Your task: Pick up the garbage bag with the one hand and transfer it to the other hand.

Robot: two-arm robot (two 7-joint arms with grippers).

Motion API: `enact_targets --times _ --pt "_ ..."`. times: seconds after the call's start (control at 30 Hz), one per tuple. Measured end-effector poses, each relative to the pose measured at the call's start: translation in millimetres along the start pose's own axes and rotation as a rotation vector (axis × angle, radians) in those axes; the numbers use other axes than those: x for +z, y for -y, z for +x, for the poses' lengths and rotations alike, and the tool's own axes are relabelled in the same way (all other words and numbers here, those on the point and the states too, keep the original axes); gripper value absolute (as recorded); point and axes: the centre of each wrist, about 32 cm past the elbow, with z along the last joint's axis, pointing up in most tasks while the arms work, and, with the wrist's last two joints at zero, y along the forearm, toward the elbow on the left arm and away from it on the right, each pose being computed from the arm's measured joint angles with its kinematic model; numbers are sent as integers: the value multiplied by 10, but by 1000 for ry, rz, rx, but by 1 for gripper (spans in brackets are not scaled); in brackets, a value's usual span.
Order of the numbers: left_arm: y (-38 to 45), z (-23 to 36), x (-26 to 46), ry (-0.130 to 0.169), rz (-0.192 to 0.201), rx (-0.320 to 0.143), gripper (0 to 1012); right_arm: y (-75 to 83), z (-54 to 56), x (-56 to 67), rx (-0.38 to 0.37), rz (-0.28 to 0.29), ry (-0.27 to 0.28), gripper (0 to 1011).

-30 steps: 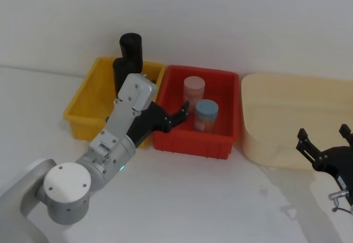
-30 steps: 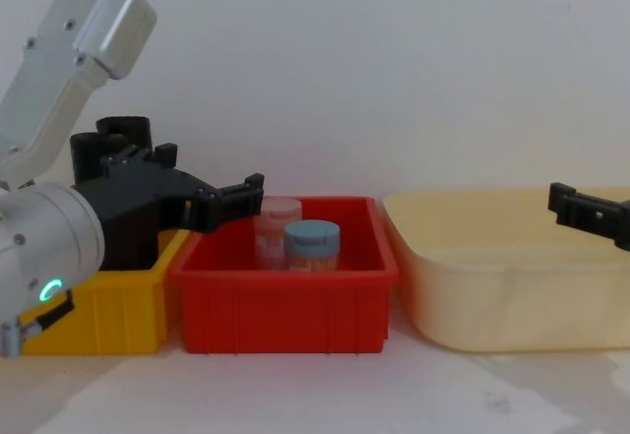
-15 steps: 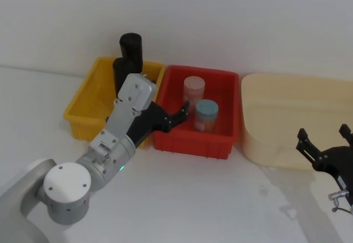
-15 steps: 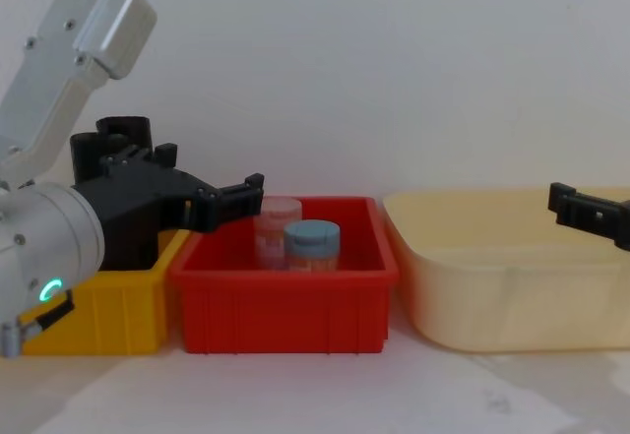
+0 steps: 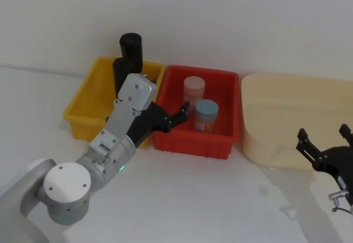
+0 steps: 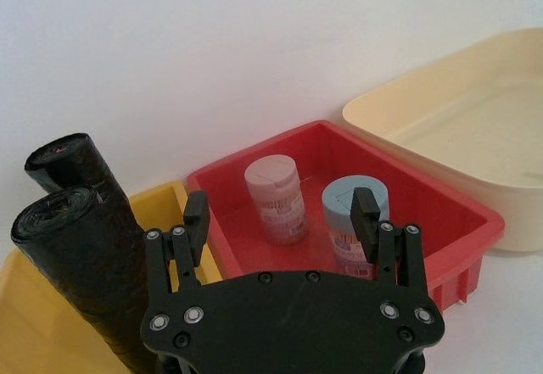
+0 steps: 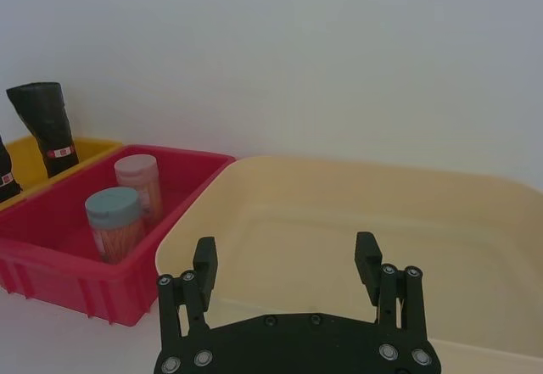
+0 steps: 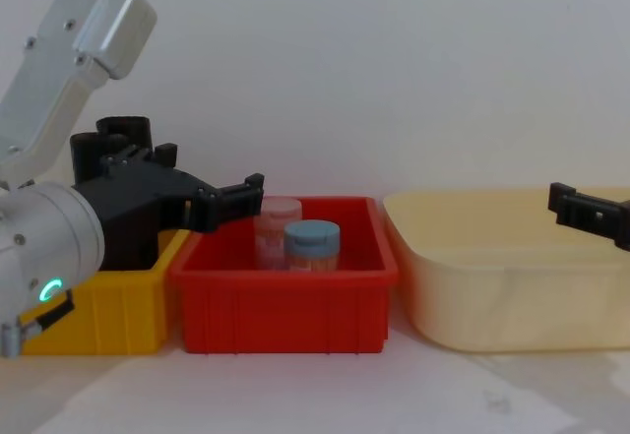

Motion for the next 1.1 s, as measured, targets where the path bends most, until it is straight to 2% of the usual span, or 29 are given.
enact_targets --times 0.37,0.47,0.6,0.63,0.7,0.8,0.83,0.93,1.0,1.03,1.1 --pt "8 1 9 0 -1 -2 1001 -49 11 25 7 1 -1 1001" --pt "27 10 32 0 3 -10 1002 -111 24 64 21 -3 -6 1001" --pt "65 41 122 1 8 -34 1001 -218 35 150 46 -12 -9 1001" --pt "65 41 122 1 8 -34 1001 -241 35 170 51 -14 -9 1001" --pt "80 84 184 9 14 -50 1001 -317 32 236 70 -18 -7 1001" --pt "88 128 227 16 18 -61 1001 -394 23 295 92 -29 -5 1001" --pt "93 169 256 22 22 -68 1001 -459 15 341 106 -32 -2 1001" --pt "97 228 286 27 31 -79 1001 -550 8 392 125 -44 0 1001" --pt "103 316 322 36 39 -87 1001 -690 -15 462 148 -57 2 1001" --pt "103 316 322 36 39 -87 1001 -725 -20 476 153 -64 2 1001" --pt "102 388 347 37 52 -95 1001 -832 -41 527 167 -75 2 1001"
